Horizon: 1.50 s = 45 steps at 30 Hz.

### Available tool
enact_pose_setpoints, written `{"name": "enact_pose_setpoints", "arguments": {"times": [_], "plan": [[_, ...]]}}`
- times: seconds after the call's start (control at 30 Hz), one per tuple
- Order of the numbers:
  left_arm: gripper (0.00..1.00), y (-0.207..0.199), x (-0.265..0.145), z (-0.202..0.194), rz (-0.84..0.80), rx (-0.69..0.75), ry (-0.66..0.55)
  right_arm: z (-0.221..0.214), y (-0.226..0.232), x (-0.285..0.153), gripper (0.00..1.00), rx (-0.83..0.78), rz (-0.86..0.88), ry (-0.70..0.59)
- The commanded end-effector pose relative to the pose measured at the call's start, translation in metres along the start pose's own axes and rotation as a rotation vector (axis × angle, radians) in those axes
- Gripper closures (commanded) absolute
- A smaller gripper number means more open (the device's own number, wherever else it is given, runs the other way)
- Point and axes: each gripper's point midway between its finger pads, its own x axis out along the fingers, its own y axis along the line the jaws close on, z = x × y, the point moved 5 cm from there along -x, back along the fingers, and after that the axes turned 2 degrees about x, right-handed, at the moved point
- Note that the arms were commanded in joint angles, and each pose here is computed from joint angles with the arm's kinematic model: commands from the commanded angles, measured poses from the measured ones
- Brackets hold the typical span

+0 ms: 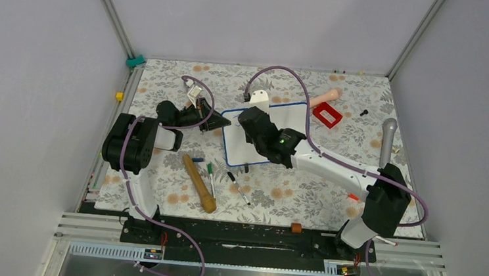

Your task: Write a sentence on the whiteboard

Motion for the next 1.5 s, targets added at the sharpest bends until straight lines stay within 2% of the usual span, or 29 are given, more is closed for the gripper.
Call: {"name": "enact_pose_setpoints", "arguments": {"times": [0.0, 0.67, 1.13, 1.47], "plan": [[1.0, -0.005, 0.0, -0.01, -0.083, 0.131, 0.056, 0.02, 0.0, 0.001, 1.0, 0.049, -0.02, -0.047], [1.0, -0.007, 0.001, -0.01, -0.096, 0.14, 0.064, 0.015, 0.012, 0.004, 1.0, 0.003, 0.061, 0.008], [1.0, -0.008, 0.002, -0.009, -0.098, 0.142, 0.063, 0.008, 0.005, 0.003, 1.0, -0.002, 0.002, 0.054], [1.0, -0.008, 0.002, -0.009, -0.099, 0.143, 0.063, 0.013, -0.006, 0.004, 1.0, 0.039, -0.077, 0.034]]}}
